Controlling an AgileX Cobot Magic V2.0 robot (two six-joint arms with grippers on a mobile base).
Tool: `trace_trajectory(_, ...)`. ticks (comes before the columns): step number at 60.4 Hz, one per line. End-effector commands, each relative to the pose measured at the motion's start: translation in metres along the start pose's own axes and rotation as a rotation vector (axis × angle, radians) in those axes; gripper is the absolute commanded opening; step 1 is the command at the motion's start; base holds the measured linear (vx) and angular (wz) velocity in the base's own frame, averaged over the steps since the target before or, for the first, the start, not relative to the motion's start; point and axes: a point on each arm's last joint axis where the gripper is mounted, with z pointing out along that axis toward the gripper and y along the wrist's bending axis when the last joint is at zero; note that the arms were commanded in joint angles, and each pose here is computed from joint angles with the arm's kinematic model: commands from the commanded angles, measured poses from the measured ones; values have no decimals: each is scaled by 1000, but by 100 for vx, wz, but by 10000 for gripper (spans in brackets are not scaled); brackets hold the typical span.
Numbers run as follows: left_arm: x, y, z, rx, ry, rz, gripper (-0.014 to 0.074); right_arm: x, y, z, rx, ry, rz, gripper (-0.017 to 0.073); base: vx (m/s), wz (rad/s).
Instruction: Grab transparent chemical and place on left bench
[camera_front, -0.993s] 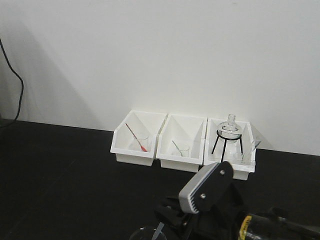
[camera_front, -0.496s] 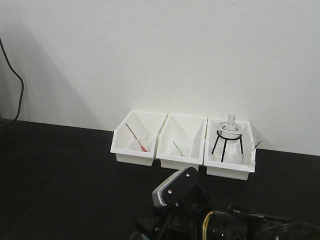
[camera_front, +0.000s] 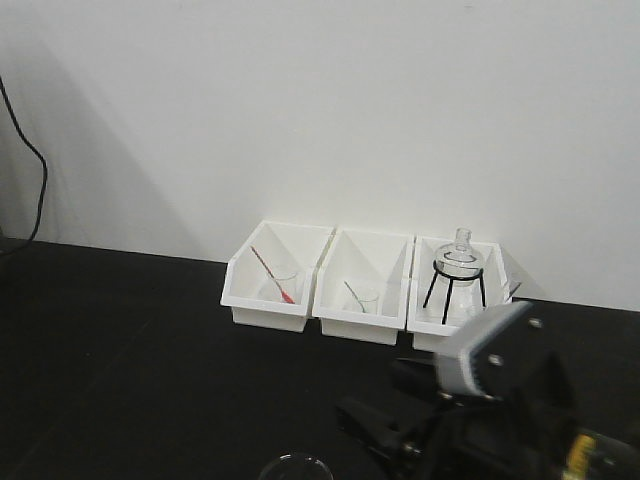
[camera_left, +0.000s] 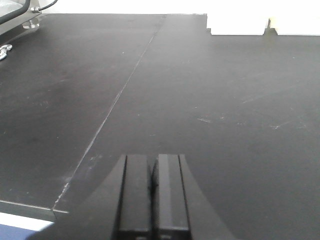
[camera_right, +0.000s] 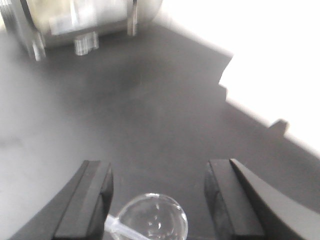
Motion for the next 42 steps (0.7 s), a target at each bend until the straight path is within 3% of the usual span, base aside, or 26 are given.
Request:
trace_trajectory(1,-3,0,-1,-2,-81,-9,-3,-11,4,-36,11,-103,1,438,0,0)
trace_trajectory(20,-3,0,-1,-2,-81,-9,-3,5,12,-115,58,-278,-23,396,0,0)
trace_trajectory(27,-3,0,-1,-2,-81,-9,-3,7,6,-131,144,-291,-21,342,0,0)
trace_trajectory(31,-3,0,-1,-2,-81,-9,-3,11,-2,-139,243,-257,-12,285,0,0)
trace_trajectory(35,-3,0,-1,-2,-81,-9,-3,18,-10,-147,347,-216,40,226,0,0)
trace_trajectory(41,-3,0,-1,-2,-81,-9,-3,33,-19,-165,485,-177,186,125,0,0)
trace_trajectory(42,-3,0,-1,-2,-81,-9,-3,36,-20,-169,515,-176,189,103,0,0)
